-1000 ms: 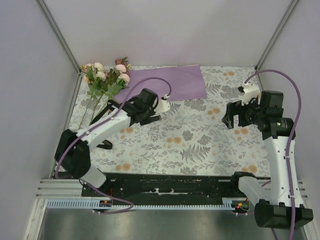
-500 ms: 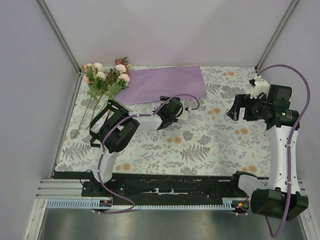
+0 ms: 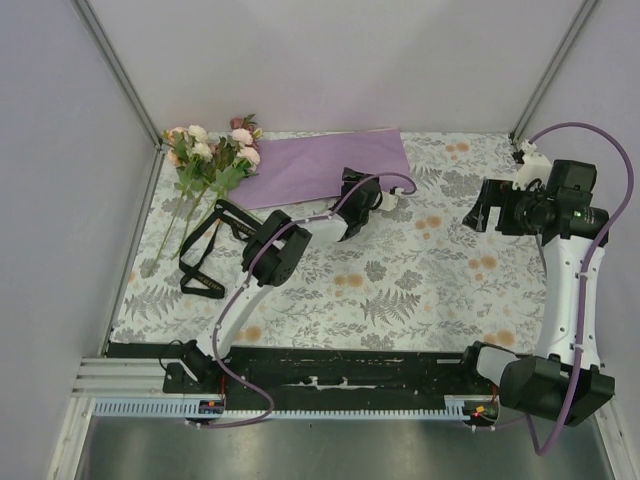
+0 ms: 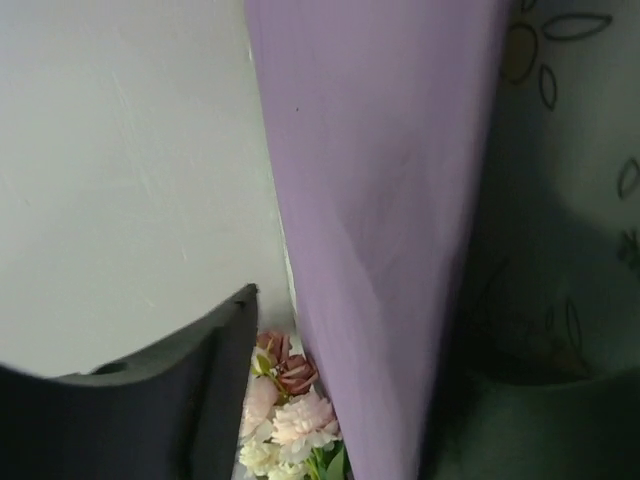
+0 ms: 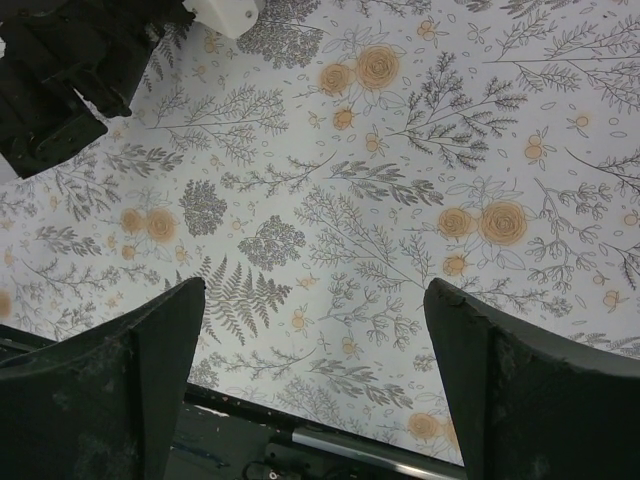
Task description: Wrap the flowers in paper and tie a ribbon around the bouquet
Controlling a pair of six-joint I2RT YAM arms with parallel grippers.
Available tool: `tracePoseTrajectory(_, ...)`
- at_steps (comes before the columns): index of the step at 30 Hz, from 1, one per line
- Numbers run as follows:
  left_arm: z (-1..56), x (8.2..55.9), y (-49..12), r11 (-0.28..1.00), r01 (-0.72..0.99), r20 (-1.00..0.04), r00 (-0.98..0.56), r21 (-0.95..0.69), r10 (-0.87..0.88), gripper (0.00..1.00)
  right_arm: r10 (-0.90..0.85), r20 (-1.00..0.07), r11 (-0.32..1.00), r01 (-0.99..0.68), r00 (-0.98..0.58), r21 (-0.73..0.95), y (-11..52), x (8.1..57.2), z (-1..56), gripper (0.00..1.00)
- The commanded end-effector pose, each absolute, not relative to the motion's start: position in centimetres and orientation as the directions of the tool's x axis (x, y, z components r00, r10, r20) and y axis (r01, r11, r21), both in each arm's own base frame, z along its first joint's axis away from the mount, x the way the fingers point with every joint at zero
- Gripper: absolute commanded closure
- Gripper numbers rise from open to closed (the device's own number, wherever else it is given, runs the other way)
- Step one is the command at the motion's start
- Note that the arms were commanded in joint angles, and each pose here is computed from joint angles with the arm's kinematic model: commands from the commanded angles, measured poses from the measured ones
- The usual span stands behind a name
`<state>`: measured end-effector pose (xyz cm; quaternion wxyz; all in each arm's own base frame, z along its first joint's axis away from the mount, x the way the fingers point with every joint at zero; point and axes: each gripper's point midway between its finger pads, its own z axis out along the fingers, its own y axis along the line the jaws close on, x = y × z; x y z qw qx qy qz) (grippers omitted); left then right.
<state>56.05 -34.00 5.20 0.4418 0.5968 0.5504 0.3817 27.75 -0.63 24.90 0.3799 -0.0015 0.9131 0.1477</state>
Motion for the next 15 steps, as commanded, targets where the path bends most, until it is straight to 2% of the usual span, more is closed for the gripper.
tracePoseTrajectory(1, 5.1, 57.8, -35.8, -0.025, 0.299, -0.024, 0.159, 0.954, 0.987, 0.44, 0.109, -0.725, 0.955, -0.132, -0.68, 0.267, -0.8, 27.7, 26.9, 0.02)
tracePoseTrajectory(2, 5.5, 57.9, -36.2, -0.021, 0.292, -0.029, 0.165, 0.956, 0.986, 0.56, 0.11, -0.724, 0.955, -0.128, -0.681, 0.266, -0.9, 27.7, 26.8, 0.02)
tracePoseTrajectory(4, 7.1, 57.7, -37.1, 0.004, 0.269, -0.054, 0.18, 0.963, 0.982, 0.98, 0.11, -0.724, 0.957, -0.125, -0.681, 0.263, -1.2, 27.6, 26.6, 0.02)
tracePoseTrajectory(6, 8.6, 56.0, -38.4, 0.027, 0.26, -0.089, 0.229, 0.965, 0.969, 0.98, 0.106, -0.725, 0.957, -0.128, -0.681, 0.261, -1.5, 27.6, 26.6, 0.02)
tracePoseTrajectory(8, 10.0, 52.1, -40.2, 0.024, 0.27, -0.117, 0.335, 0.963, 0.935, 0.98, 0.103, -0.729, 0.955, -0.137, -0.676, 0.262, -1.9, 27.8, 26.7, 0.02)
tracePoseTrajectory(13, 11.9, 36.0, -44.2, -0.078, 0.19, -0.088, 0.729, 0.979, 0.678, 0.98, 0.058, -0.74, 0.952, -0.187, -0.67, 0.243, -3.3, 28.1, 27.0, 0.02)
tracePoseTrajectory(15, 11.7, 29.7, -44.8, -0.103, 0.149, -0.069, 0.835, 0.983, 0.546, 0.98, 0.026, -0.724, 0.94, -0.23, -0.689, 0.252, -3.3, 28.1, 26.5, 0.02)
